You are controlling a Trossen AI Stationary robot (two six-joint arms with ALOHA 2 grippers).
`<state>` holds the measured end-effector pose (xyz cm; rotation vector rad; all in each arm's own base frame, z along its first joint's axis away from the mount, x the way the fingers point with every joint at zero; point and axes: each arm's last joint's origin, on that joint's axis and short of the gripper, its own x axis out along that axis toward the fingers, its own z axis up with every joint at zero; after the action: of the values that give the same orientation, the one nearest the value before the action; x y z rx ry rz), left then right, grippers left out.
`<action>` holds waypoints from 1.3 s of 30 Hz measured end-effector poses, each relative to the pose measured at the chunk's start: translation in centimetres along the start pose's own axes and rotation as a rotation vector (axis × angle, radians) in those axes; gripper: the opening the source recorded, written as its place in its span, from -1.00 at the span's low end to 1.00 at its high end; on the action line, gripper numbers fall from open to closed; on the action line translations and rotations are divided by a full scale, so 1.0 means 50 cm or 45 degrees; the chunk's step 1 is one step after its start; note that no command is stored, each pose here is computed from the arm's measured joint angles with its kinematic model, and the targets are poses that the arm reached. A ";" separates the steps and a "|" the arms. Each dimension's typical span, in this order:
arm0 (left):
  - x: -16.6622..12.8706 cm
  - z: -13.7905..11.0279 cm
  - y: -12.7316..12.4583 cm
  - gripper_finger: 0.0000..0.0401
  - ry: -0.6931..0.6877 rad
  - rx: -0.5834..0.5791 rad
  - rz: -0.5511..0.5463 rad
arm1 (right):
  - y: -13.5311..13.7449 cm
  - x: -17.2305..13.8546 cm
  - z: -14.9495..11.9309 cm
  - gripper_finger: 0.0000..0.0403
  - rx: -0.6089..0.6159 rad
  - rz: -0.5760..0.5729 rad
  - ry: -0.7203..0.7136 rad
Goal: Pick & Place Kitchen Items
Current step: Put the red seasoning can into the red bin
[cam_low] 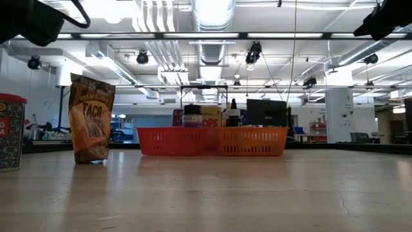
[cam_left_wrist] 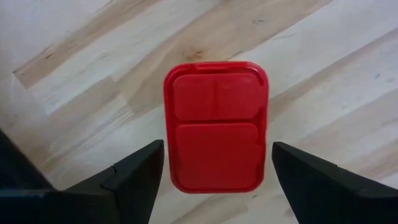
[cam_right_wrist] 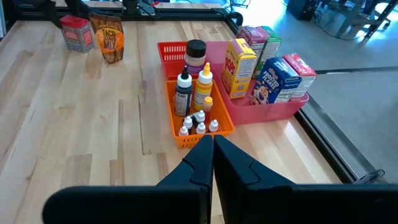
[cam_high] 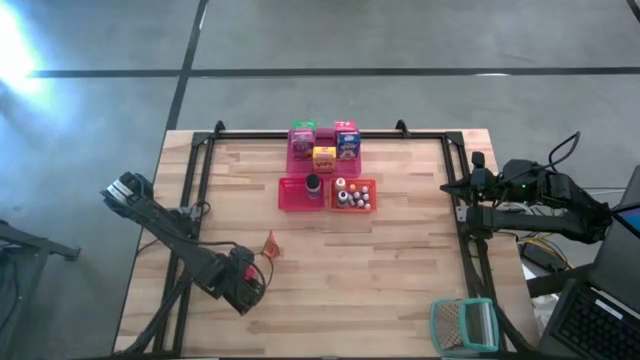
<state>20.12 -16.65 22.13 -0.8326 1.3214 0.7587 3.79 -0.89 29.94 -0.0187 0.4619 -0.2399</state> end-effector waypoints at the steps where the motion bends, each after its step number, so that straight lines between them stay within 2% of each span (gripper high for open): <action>1: 0.004 -0.001 0.000 0.51 0.000 0.001 -0.006 | 0.000 0.000 0.000 -0.96 0.000 0.000 0.000; 24: 0.055 0.000 0.021 0.50 -0.074 -0.021 -0.004 | 0.000 0.000 0.000 -0.96 0.000 0.000 0.000; 39: 0.055 -0.002 0.021 0.07 -0.031 0.021 -0.016 | 0.000 0.000 0.000 -0.96 0.000 0.000 0.000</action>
<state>19.45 -16.18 19.28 -0.8155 1.2975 0.7449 3.79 -0.89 29.94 -0.0188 0.4618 -0.2397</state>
